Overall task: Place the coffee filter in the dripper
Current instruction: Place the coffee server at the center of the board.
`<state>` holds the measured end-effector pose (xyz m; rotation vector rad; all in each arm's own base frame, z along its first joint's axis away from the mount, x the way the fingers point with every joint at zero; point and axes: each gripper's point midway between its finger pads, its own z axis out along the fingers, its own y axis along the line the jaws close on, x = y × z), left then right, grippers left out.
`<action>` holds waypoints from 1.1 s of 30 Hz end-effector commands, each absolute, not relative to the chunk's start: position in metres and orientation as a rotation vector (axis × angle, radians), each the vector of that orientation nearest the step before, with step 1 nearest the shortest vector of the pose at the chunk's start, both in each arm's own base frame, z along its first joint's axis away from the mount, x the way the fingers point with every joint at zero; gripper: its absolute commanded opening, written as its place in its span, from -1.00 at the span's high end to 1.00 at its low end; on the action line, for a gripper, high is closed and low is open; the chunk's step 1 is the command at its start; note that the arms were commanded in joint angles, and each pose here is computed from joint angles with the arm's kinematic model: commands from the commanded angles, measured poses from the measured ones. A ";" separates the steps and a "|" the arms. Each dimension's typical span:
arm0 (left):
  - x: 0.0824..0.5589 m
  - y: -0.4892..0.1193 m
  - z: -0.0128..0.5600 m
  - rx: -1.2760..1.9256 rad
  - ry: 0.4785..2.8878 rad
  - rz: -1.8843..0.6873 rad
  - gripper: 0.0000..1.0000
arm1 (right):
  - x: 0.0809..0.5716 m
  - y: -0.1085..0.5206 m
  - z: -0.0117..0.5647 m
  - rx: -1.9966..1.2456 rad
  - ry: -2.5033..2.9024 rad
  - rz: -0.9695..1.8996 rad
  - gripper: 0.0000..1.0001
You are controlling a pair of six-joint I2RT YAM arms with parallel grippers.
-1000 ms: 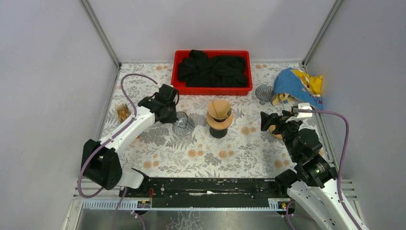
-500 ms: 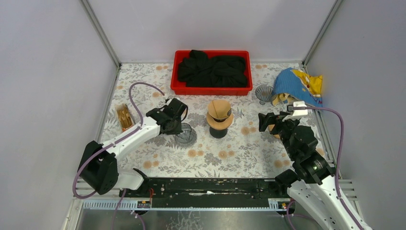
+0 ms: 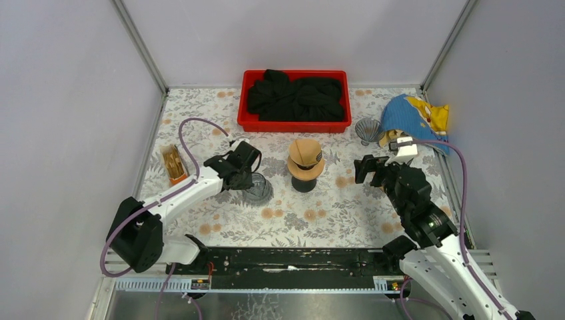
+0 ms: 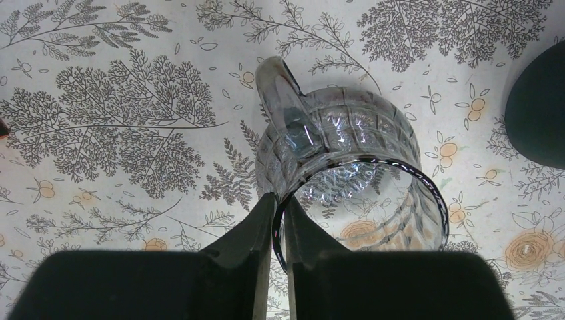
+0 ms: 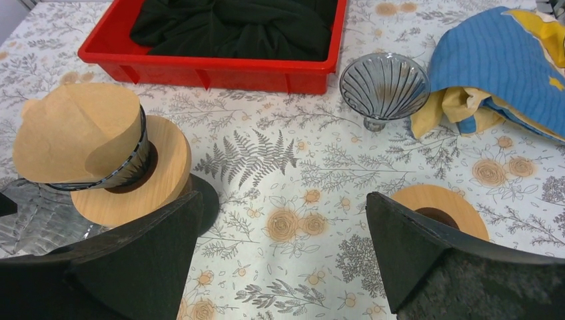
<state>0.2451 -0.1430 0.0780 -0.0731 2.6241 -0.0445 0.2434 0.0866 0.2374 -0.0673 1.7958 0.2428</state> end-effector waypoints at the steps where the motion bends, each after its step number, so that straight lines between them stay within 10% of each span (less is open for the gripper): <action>1: 0.259 -0.142 0.088 -0.117 2.527 -0.046 0.64 | 0.248 0.089 0.258 -0.033 1.762 0.269 -0.99; 33: 0.244 -0.172 0.129 -0.053 2.456 -0.371 0.11 | 0.259 0.080 0.209 0.078 2.006 0.136 -0.98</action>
